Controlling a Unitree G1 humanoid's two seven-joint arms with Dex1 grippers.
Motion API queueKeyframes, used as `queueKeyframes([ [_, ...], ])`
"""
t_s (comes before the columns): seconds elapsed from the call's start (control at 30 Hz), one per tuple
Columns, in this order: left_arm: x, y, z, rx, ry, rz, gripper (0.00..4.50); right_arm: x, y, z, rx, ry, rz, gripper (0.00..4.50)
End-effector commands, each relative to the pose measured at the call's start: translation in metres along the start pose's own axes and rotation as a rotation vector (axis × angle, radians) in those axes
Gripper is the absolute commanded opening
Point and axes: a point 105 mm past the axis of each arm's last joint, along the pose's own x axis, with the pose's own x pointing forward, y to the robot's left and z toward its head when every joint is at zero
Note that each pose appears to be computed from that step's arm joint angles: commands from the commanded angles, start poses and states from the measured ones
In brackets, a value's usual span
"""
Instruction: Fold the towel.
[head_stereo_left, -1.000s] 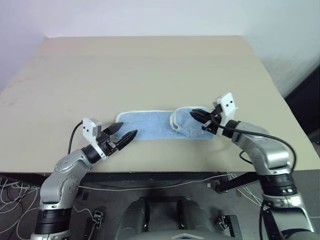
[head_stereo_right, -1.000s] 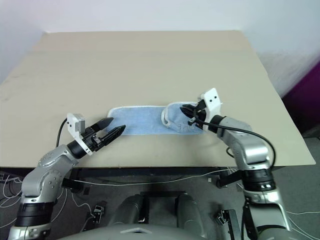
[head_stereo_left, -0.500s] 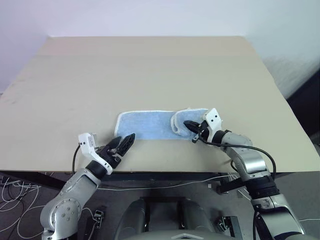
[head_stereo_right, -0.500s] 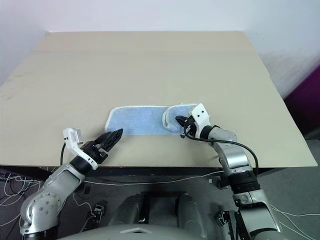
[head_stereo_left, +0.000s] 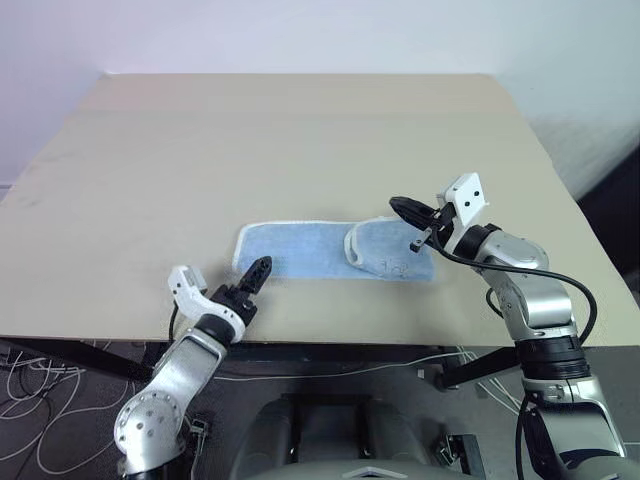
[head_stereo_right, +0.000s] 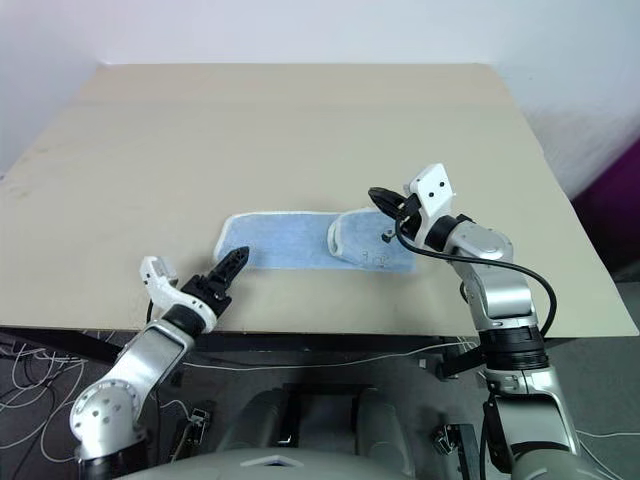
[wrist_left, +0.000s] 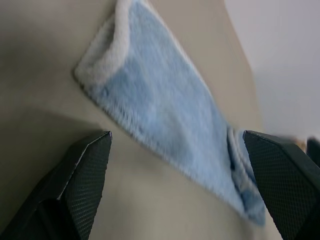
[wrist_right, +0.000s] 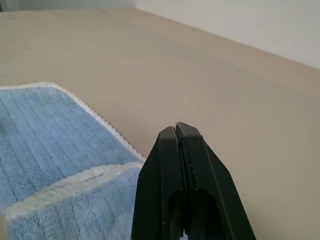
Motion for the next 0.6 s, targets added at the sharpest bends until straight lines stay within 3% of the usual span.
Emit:
queueKeyframes([
  [0.03, 0.008, 0.020, 0.007, -0.042, -0.021, 0.099, 4.40, -0.002, -0.001, 0.016, -0.037, -0.059, -0.017, 0.00],
  [0.2, 0.016, 0.019, 0.009, -0.048, -0.008, 0.102, 4.40, -0.006, -0.002, 0.016, -0.044, -0.060, -0.040, 0.00],
  [0.3, 0.018, 0.021, 0.013, -0.071, -0.025, 0.108, 3.85, -0.009, -0.002, 0.013, -0.042, -0.053, -0.054, 0.00],
  [0.6, 0.021, 0.019, 0.029, -0.105, -0.095, 0.090, 0.68, -0.016, 0.000, 0.002, -0.032, -0.025, -0.074, 0.00],
])
